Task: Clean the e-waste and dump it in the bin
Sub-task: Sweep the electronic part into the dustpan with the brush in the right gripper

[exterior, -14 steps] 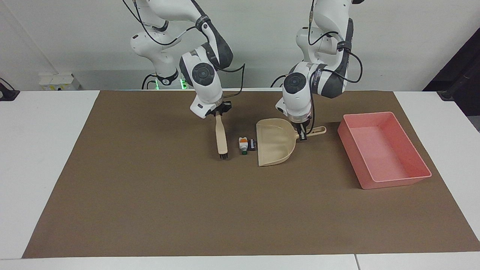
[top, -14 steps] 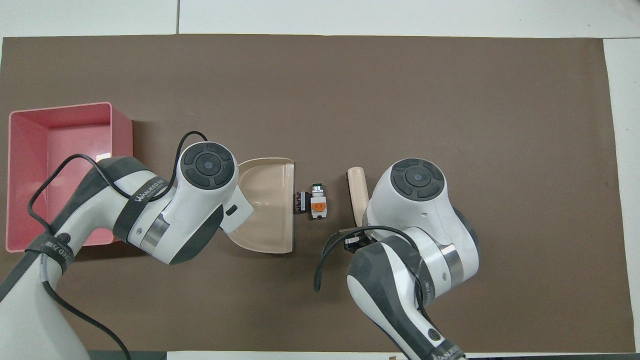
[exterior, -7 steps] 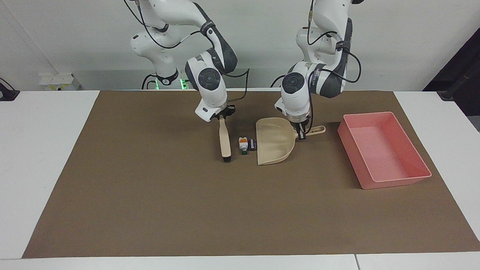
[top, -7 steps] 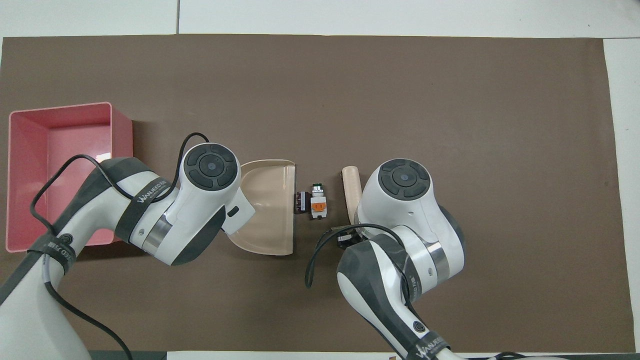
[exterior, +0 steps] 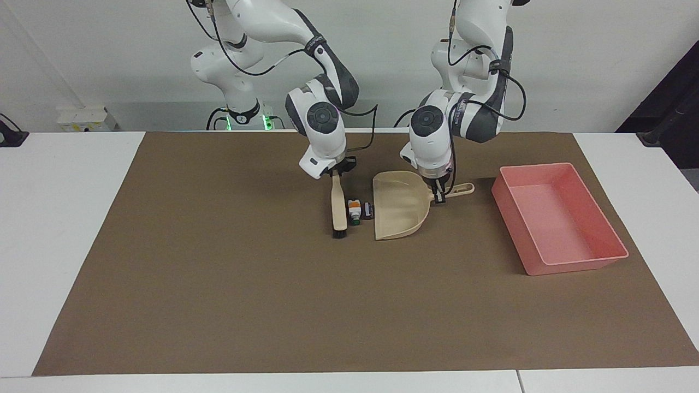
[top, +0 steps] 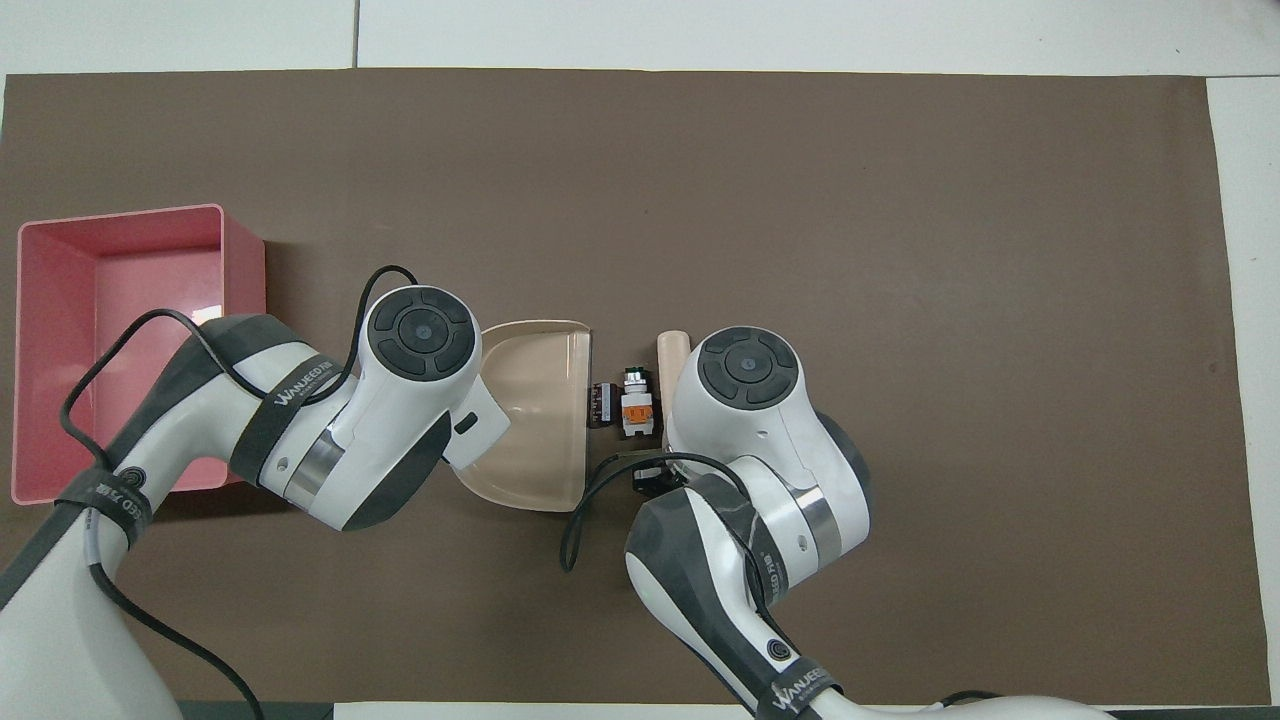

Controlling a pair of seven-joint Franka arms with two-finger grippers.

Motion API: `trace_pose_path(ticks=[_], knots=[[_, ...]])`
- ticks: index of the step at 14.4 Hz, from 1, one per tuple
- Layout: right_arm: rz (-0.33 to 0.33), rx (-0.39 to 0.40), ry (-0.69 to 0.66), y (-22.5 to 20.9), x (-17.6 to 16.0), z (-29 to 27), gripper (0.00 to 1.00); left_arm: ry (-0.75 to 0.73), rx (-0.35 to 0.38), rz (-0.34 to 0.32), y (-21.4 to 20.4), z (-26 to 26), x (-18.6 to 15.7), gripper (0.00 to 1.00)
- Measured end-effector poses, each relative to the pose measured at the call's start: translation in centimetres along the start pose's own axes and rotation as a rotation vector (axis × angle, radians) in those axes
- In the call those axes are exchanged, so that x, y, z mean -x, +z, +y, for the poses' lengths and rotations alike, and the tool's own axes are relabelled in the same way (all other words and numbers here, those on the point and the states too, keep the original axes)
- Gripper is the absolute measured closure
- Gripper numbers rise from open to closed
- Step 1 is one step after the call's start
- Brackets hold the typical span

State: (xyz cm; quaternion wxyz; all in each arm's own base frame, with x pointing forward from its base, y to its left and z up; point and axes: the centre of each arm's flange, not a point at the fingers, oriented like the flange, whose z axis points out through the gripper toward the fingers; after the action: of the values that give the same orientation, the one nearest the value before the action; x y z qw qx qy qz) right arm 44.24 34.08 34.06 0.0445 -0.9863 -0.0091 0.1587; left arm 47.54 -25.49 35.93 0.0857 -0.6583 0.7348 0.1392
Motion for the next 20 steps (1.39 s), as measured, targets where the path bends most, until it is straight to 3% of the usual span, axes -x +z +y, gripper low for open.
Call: trace_pose_path(ticks=[5,20], knots=[[-0.013,-0.021,0.007,0.3,0.8,-1.8,0.74,0.0,0.006,-0.004,0.1,0.1,0.0,0.67],[0.051,-0.071,0.057,0.6,1.3,-7.8,0.74,-0.003,0.011,-0.007,0.2,0.0,0.2,0.67]])
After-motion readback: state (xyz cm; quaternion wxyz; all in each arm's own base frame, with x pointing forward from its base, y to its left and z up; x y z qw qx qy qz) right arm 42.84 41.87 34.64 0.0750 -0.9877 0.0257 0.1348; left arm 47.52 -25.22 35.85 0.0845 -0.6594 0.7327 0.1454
